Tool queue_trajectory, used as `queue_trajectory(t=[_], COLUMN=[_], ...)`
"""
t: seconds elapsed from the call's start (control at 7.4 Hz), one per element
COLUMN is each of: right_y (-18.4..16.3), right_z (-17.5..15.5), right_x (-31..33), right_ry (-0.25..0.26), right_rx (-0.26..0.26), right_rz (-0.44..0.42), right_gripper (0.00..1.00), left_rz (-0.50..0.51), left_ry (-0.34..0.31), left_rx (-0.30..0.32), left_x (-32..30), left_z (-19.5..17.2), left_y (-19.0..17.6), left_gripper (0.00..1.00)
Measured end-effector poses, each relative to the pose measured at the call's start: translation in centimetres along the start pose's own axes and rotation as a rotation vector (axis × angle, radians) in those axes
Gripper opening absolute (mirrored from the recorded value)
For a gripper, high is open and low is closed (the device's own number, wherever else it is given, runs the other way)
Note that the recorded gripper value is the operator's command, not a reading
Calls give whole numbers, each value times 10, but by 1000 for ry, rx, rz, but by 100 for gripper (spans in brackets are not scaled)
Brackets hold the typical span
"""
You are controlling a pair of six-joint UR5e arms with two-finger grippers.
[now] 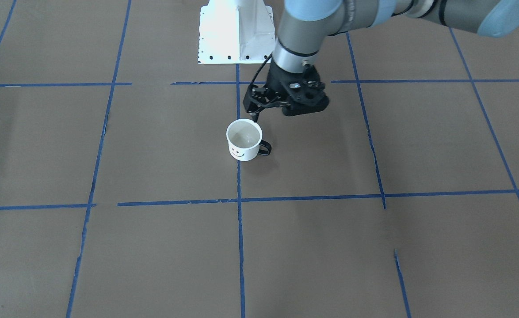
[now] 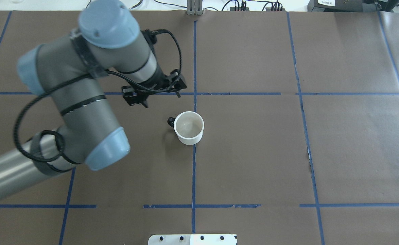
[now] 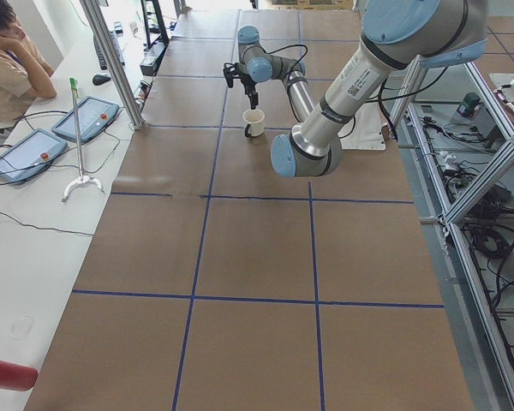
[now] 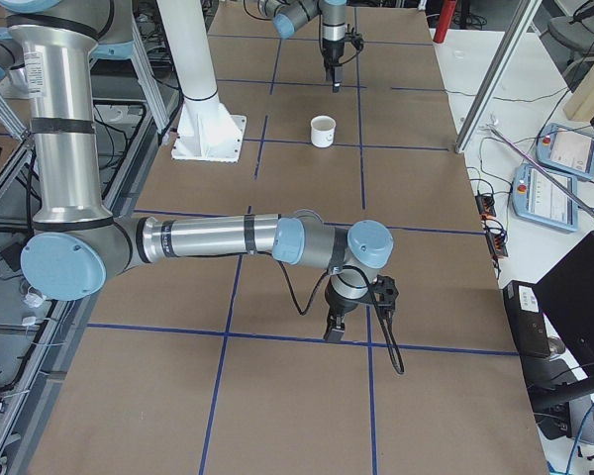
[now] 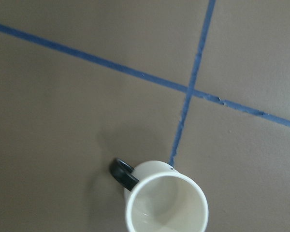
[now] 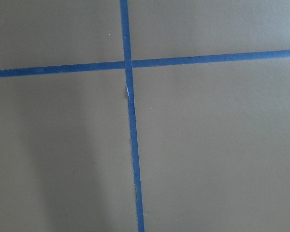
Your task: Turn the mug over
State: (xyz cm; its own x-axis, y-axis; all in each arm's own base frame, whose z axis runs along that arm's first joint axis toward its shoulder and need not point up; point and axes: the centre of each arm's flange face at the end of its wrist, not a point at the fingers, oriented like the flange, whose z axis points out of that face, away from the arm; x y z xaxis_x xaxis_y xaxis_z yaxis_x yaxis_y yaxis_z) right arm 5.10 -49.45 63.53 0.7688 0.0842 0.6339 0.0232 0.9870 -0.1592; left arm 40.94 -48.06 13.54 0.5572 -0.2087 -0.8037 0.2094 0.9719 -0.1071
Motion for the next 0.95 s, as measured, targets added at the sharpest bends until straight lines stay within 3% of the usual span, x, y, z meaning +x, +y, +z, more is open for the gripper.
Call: queue_trajectory(t=[0.27,0.68,0.95], right_y=[0,0,0], right_z=[0,0,0], right_x=[0,0,0], right_ry=[0,0,0], right_rx=[0,0,0], right_rz=[0,0,0], right_gripper=[100,100,100], left_rz=[187,498,570], left_ry=[-69,-192,-235], left_rx=[29,-24,-67], left_x=[-107,-345,-511], left_z=[-21,-65,-99], left_y=[-52,-142,-171], left_gripper=[100,100,100])
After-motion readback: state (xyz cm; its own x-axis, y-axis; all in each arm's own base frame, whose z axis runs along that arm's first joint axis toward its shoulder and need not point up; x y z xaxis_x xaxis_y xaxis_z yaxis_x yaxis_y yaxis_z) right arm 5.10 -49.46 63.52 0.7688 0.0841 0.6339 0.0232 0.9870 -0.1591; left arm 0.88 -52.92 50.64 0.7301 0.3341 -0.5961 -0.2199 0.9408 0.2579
